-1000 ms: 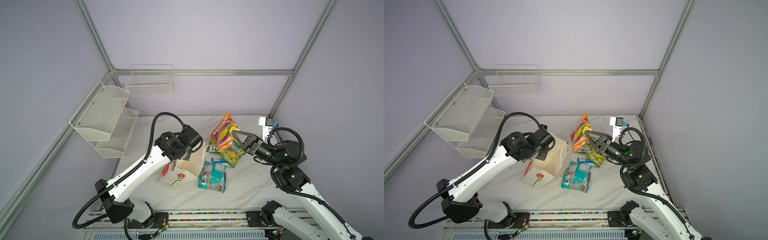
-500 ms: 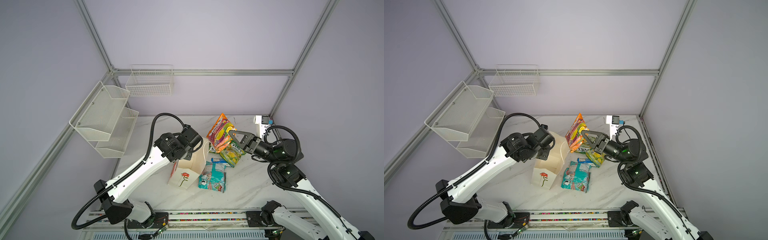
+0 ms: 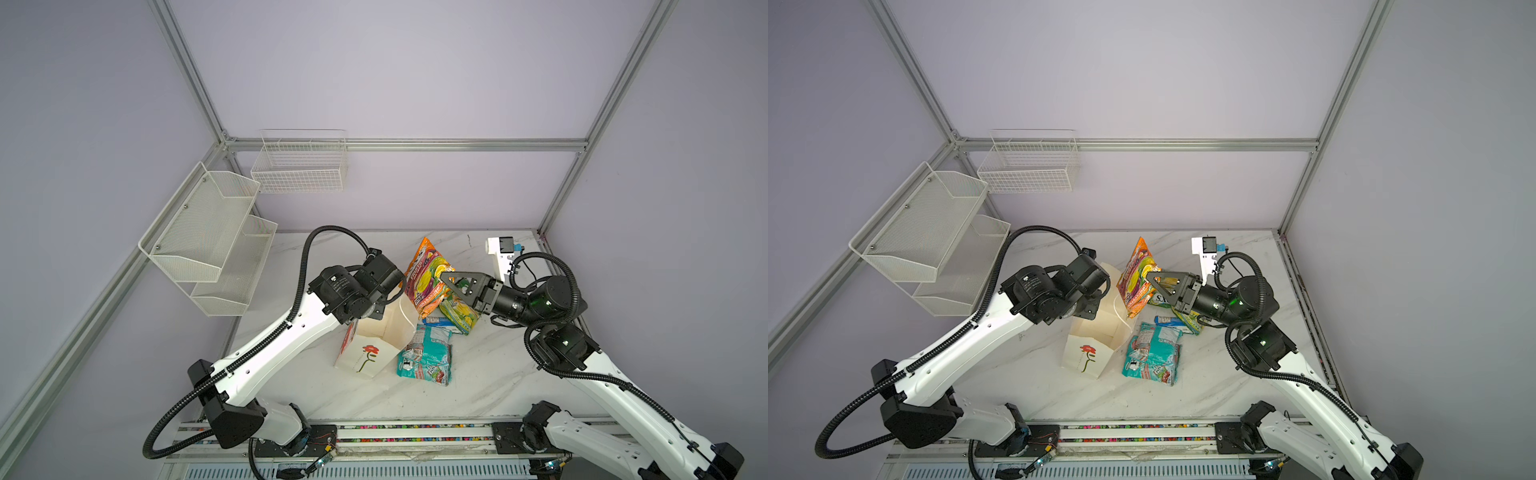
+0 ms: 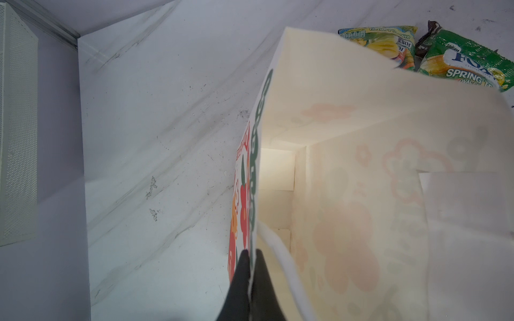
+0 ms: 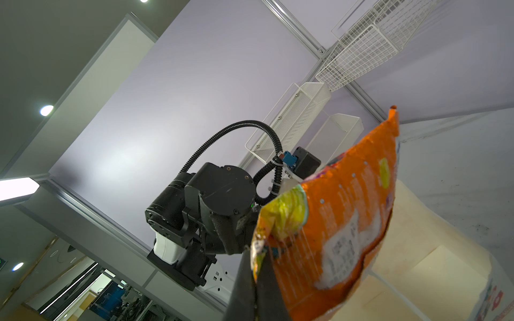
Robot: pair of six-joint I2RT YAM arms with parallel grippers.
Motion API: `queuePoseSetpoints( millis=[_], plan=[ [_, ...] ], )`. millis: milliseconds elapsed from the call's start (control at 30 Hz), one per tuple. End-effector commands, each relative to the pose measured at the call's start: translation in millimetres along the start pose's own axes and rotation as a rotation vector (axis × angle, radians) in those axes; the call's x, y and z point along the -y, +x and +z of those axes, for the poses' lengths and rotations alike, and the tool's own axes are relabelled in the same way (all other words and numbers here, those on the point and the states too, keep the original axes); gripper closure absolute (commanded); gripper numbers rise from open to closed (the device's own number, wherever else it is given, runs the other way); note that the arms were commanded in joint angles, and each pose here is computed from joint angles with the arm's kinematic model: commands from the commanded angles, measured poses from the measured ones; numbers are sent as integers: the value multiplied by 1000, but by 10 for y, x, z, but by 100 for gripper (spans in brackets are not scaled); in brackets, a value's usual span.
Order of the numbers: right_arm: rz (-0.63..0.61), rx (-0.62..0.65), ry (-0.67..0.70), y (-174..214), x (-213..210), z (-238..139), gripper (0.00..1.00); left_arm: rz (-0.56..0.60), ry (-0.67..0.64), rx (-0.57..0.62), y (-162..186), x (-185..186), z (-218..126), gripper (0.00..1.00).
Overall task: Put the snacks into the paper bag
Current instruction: 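Carry the orange packet with the right gripper over the bag's opening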
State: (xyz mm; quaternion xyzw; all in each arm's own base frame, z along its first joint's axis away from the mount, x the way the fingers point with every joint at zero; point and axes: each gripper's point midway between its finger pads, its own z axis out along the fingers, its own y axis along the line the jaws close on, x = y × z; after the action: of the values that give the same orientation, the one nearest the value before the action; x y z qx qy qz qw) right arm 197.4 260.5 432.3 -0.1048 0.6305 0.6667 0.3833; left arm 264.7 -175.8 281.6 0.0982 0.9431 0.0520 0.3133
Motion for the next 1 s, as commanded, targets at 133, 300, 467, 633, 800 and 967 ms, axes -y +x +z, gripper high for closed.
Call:
queuePoseSetpoints(
  millis=[133,300,467,633,800,967],
  plan=[
    [-9,-40,50,202,63,-104,100,-31,-11,17,9,-30,-5,98],
    [10,-61,101,306,208,-137,100,-35,-13,16,12,-32,2,98],
    [15,-68,116,330,253,-132,100,-40,-15,13,20,-31,12,98],
    [23,-77,144,358,344,-109,100,-43,-24,16,19,-44,18,98],
    [36,-92,174,407,458,-79,100,-43,-32,16,27,-51,33,98],
    [45,-96,197,429,536,-56,100,-61,-21,41,24,-108,-45,98]
  ],
)
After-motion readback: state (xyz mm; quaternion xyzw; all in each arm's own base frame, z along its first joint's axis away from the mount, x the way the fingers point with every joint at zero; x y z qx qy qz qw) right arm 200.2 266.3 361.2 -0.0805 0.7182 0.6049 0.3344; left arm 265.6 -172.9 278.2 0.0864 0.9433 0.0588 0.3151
